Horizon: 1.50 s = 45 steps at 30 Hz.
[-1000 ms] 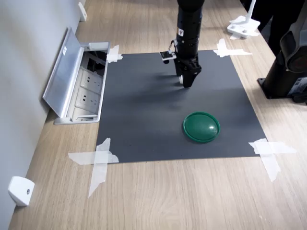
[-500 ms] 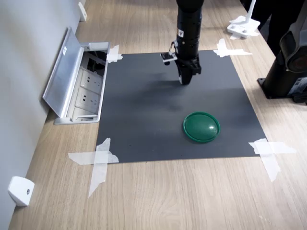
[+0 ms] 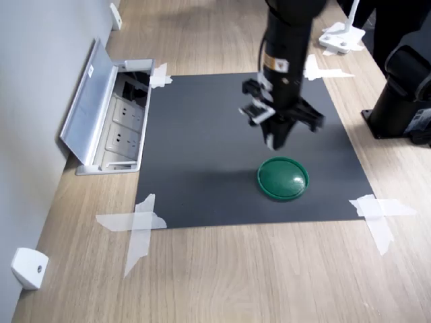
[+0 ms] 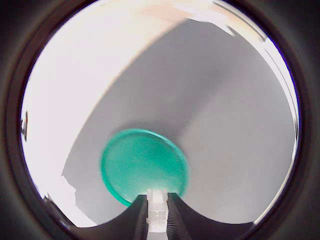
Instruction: Grasp a white terminal and put it on the green lid.
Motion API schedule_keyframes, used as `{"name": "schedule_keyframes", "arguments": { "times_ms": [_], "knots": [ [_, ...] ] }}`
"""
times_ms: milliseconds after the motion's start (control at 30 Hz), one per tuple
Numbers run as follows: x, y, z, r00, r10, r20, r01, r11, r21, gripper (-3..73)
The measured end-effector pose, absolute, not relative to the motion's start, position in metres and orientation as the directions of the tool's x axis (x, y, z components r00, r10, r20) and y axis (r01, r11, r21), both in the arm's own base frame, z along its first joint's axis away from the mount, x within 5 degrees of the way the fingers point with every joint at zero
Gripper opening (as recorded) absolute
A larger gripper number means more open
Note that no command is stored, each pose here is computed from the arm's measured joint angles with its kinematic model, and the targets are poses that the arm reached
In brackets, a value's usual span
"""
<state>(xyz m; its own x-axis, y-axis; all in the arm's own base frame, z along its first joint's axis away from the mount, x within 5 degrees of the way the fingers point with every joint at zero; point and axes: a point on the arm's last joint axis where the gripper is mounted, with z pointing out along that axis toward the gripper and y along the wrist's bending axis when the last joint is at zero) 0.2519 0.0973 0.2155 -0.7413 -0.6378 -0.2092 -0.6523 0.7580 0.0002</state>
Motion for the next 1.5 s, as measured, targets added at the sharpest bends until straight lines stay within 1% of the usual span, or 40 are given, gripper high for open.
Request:
{"name": "schedule_keyframes", "arguments": {
  "times_ms": [133, 367, 467, 500, 567, 633, 733, 800, 833, 900, 967, 1033, 1100, 1200, 1367, 1400, 1467, 1500],
  "knots": [
    [0.249, 0.114, 0.21, -0.712, -0.671, -0.205, -0.685, 0.728, -0.004, 9.0],
    [0.256, 0.117, 0.188, -0.719, -0.68, -0.144, -0.688, 0.726, 0.001, 9.0],
    [0.258, 0.118, 0.184, -0.705, -0.695, -0.14, -0.702, 0.713, -0.006, 11.6],
    [0.258, 0.118, 0.184, -0.703, -0.697, -0.139, -0.704, 0.711, -0.007, 13.5],
    [0.258, 0.118, 0.183, -0.699, -0.701, -0.14, -0.707, 0.707, -0.01, 20.2],
    [0.259, 0.118, 0.183, -0.697, -0.702, -0.142, -0.708, 0.706, -0.012, 29.9],
    [0.26, 0.118, 0.183, -0.695, -0.704, -0.149, -0.71, 0.704, -0.017, 49.9],
    [0.26, 0.118, 0.183, -0.693, -0.705, -0.15, -0.711, 0.703, -0.019, 61.2],
    [0.26, 0.118, 0.183, -0.694, -0.704, -0.151, -0.71, 0.704, -0.021, 65.7],
    [0.26, 0.118, 0.184, -0.695, -0.702, -0.157, -0.708, 0.706, -0.023, 70.2],
    [0.26, 0.118, 0.187, -0.693, -0.699, -0.177, -0.706, 0.708, -0.031, 71.1],
    [0.26, 0.118, 0.195, -0.686, -0.696, -0.211, -0.704, 0.709, -0.046, 69.9],
    [0.258, 0.117, 0.207, -0.675, -0.69, -0.262, -0.701, 0.71, -0.066, 64.6],
    [0.255, 0.117, 0.224, -0.661, -0.668, -0.342, -0.687, 0.722, -0.08, 49.1],
    [0.249, 0.112, 0.246, -0.684, -0.583, -0.439, -0.631, 0.775, -0.045, 11.9],
    [0.249, 0.108, 0.251, -0.69, -0.558, -0.46, -0.611, 0.79, -0.043, 7.0],
    [0.248, 0.098, 0.264, -0.691, -0.506, -0.516, -0.565, 0.824, -0.05, 2.3],
    [0.247, 0.092, 0.271, -0.684, -0.48, -0.55, -0.541, 0.839, -0.06, 1.1]
  ]
}}
